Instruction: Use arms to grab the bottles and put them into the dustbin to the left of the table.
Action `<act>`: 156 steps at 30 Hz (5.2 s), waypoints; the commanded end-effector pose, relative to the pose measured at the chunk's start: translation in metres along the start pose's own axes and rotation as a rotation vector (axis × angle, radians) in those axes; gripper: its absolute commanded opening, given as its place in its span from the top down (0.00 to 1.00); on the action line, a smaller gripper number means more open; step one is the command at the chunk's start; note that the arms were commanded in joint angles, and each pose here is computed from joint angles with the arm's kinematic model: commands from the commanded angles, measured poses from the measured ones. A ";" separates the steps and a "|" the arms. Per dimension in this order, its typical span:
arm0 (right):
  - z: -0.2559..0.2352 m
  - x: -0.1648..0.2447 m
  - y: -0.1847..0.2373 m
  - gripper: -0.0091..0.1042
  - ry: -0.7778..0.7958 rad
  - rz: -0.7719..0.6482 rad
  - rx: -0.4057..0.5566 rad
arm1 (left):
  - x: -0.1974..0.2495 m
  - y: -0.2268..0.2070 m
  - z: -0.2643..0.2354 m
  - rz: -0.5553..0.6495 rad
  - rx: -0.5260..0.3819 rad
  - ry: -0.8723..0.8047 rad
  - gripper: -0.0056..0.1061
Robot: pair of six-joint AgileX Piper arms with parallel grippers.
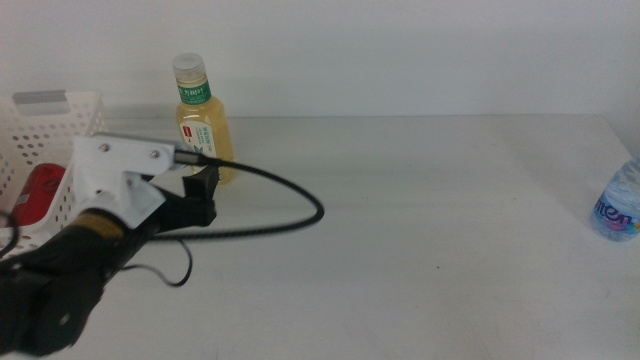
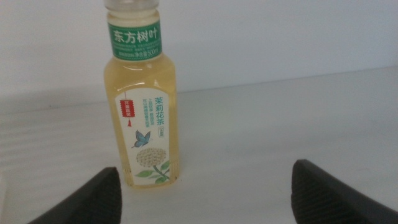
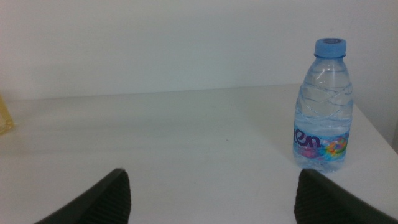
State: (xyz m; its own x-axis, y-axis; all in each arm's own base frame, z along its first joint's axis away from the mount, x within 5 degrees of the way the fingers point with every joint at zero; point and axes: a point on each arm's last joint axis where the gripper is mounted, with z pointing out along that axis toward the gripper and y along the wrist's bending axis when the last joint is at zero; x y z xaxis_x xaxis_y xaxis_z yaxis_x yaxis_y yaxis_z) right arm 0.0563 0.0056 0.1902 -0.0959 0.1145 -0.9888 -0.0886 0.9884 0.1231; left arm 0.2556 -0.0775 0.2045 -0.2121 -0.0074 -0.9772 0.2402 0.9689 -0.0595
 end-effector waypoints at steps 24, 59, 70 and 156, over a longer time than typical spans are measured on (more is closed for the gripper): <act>-0.003 -0.011 0.001 0.30 -0.112 -0.011 -0.007 | -0.013 0.021 0.110 -0.028 -0.093 -0.123 0.15; -0.003 -0.011 0.001 0.30 -0.112 -0.011 -0.007 | 0.000 0.041 0.193 -0.059 -0.067 -0.268 0.15; -0.003 -0.011 0.001 0.30 -0.112 -0.011 -0.007 | 0.002 0.041 0.193 -0.092 -0.058 -0.309 0.40; -0.003 -0.011 0.001 0.30 -0.112 -0.011 -0.007 | -0.131 0.206 0.056 -0.224 -0.210 0.861 0.99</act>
State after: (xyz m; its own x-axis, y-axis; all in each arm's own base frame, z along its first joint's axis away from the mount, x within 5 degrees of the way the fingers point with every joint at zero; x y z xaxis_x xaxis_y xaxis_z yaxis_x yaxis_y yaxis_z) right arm 0.0563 0.0056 0.1902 -0.0959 0.1145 -0.9888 -0.0886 0.9884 0.1231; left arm 0.3860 0.1097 0.2759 -0.9386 -0.0955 -0.3316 -0.0553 0.9901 -0.1288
